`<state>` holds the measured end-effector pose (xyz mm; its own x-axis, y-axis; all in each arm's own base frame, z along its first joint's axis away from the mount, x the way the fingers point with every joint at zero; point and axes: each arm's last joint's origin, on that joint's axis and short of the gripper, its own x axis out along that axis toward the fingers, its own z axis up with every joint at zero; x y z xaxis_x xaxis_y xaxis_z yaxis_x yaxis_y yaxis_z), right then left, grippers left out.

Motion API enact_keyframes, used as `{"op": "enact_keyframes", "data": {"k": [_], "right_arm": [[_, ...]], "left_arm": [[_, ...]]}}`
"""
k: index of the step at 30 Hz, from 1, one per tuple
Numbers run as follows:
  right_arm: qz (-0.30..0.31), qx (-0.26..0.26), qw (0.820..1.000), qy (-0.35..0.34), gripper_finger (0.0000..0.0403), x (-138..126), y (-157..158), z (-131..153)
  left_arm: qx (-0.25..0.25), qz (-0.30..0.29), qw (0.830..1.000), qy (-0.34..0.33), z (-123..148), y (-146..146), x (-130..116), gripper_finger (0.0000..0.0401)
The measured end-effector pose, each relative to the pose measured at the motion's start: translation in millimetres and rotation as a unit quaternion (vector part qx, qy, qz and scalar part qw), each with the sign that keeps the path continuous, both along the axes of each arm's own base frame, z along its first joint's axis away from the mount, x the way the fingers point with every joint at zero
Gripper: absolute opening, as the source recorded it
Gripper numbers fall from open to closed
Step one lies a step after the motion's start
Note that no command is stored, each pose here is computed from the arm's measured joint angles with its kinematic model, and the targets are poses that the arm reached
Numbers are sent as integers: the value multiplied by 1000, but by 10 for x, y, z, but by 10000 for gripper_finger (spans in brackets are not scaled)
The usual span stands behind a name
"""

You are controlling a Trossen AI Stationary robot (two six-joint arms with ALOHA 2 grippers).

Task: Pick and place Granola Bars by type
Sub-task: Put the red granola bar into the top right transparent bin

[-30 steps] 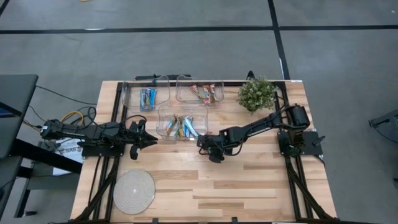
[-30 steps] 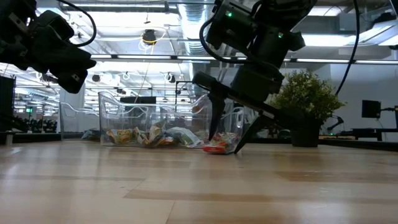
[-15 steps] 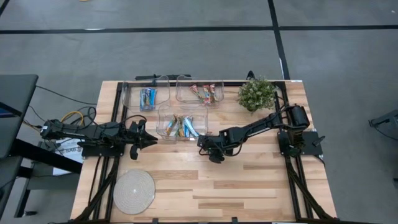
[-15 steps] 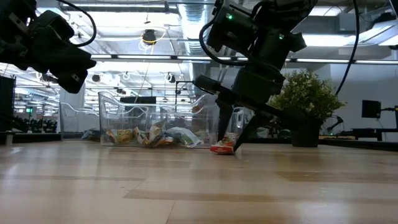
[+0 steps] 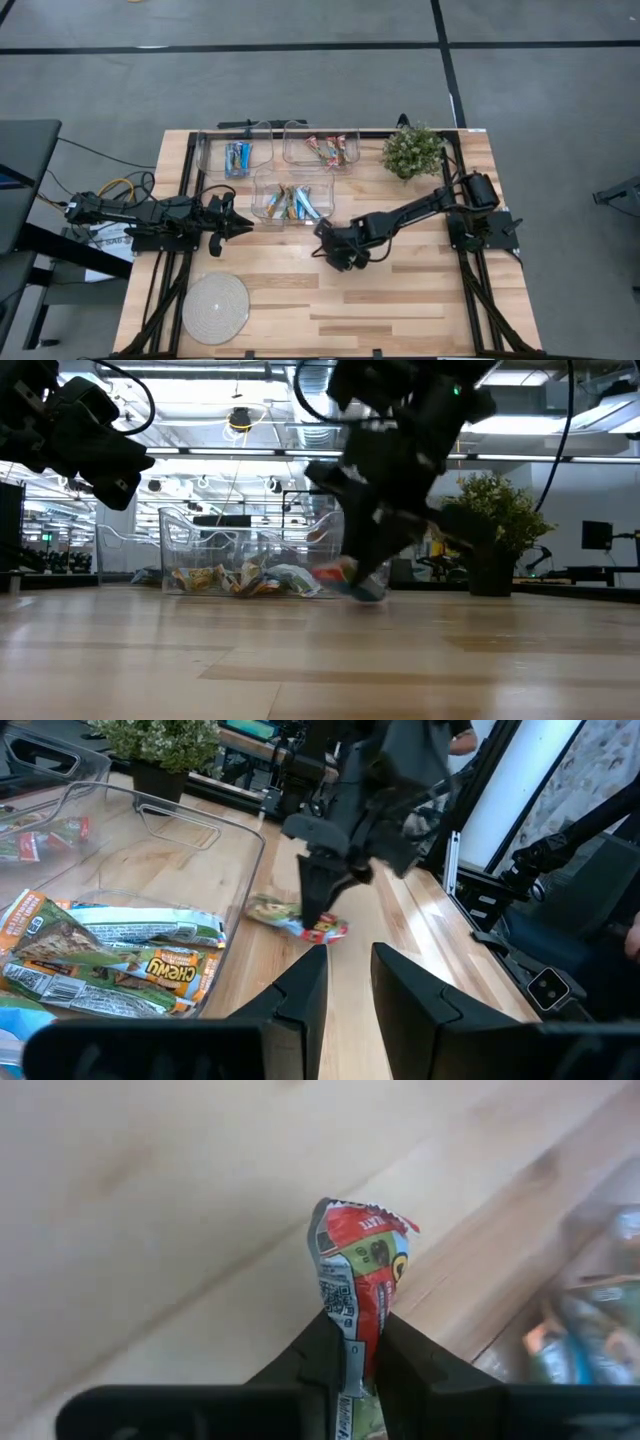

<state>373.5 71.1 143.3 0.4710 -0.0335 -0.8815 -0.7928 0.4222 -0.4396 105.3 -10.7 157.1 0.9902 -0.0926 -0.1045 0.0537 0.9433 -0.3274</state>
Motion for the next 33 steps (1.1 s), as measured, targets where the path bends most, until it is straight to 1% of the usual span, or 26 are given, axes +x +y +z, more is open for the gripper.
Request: {"op": "enact_keyframes", "data": {"k": [3,5,7,9,13,16,19,21,24,26,29,31,33], "right_arm": [[-26,31,999,-22,38,49,75,142],[-33,66,996,-43,38,113,125,265],[-47,102,992,-49,38,121,154,377],[-64,142,985,-74,38,186,182,505],[-116,194,968,-106,39,258,193,688],[-148,243,945,-163,39,359,164,896],[-191,288,919,-191,39,397,85,1044],[-217,323,893,-226,38,462,6,1162],[-262,364,858,-250,38,476,-165,1336],[-279,389,832,-280,38,514,-291,1476],[-307,402,809,-300,38,512,-508,1602],[-310,410,791,-331,38,533,-647,1709],[-317,410,779,-354,38,537,-807,1807]], "left_arm": [[0,0,1000,0,0,0,0,73],[0,0,1000,0,1,0,0,73],[0,0,1000,0,0,0,0,73],[0,0,1000,0,0,0,0,73],[0,0,1000,0,1,0,0,73],[0,0,1000,0,0,0,0,73],[0,0,1000,0,1,0,0,73],[0,0,1000,0,0,0,0,73],[0,0,1000,0,1,0,0,73],[0,0,1000,0,2,0,0,73],[0,0,1000,0,1,0,0,73],[0,0,1000,0,1,0,0,73],[0,0,1000,0,1,0,0,73]]}}
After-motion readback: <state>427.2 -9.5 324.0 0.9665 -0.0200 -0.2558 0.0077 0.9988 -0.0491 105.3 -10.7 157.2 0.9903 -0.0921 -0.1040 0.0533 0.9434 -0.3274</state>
